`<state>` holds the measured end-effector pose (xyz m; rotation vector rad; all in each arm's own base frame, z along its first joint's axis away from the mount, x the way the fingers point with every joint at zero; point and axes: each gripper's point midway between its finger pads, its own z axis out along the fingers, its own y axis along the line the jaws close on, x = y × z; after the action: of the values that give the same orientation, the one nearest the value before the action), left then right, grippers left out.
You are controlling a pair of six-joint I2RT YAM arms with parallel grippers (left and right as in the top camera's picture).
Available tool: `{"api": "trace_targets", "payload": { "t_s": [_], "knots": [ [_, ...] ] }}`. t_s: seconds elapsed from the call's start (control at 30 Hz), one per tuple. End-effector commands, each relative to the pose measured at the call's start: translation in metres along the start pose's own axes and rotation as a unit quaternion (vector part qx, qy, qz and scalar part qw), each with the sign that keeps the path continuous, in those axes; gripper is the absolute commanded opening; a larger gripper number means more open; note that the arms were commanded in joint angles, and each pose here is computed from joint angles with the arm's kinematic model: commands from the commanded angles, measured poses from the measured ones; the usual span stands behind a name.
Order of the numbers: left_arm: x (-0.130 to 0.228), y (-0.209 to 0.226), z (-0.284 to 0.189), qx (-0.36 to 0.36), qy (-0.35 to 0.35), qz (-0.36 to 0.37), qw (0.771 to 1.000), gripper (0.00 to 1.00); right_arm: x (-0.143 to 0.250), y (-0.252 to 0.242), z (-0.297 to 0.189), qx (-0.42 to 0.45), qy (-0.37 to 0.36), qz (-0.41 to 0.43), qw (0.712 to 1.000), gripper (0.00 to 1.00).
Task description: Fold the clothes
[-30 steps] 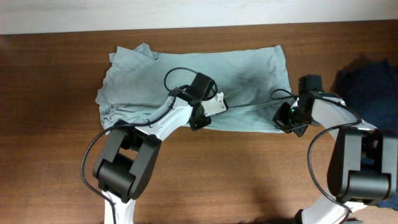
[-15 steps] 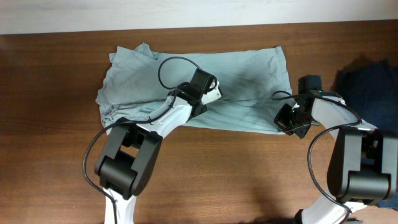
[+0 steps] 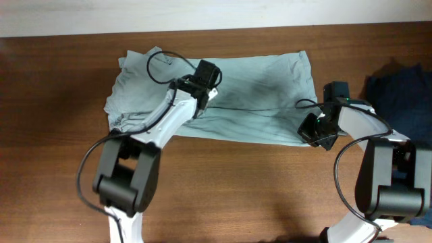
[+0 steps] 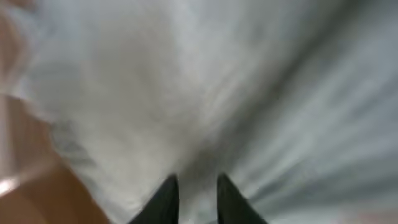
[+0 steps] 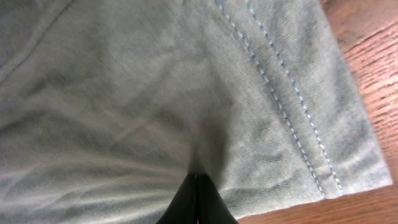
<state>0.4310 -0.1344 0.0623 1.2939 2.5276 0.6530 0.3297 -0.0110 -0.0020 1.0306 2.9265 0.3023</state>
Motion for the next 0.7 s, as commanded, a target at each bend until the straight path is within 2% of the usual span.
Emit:
{"api": "trace_targets", "payload": {
  "t_s": [0.0,0.07,0.13,0.3,0.47,0.57,0.63,0.67],
  "knots": [
    [0.002,-0.017,-0.037,0.103,-0.045,-0.033,0.993,0.22,0.004,-0.016,0.007,0.040,0.002,0.008,0.999,0.04],
    [0.015,-0.024,-0.029,0.132,-0.032,-0.040,0.990,0.21,0.004,-0.016,0.007,0.040,0.002,0.008,0.999,0.04],
    [0.030,-0.019,-0.014,0.136,-0.017,-0.058,0.989,0.15,0.004,-0.016,0.007,0.040,0.002,0.008,0.999,0.04],
    [0.054,-0.013,0.016,0.143,-0.009,-0.083,0.986,0.09,0.004,-0.016,0.007,0.040,0.002,0.008,0.999,0.04],
    [0.064,-0.007,0.029,0.147,-0.017,-0.083,0.986,0.09,0.004,-0.016,0.007,0.040,0.002,0.008,0.999,0.04],
    [0.064,0.007,0.037,0.130,-0.027,-0.092,0.987,0.08,0.004,-0.016,0.007,0.040,0.002,0.008,0.999,0.04],
    [0.065,0.028,0.044,0.093,-0.032,-0.109,0.989,0.08,0.004,-0.016,0.007,0.040,0.002,0.008,0.999,0.04],
    [0.067,0.053,0.050,0.050,-0.035,-0.128,0.990,0.08,0.004,-0.016,0.007,0.040,0.002,0.008,0.999,0.04]
  ]
}}
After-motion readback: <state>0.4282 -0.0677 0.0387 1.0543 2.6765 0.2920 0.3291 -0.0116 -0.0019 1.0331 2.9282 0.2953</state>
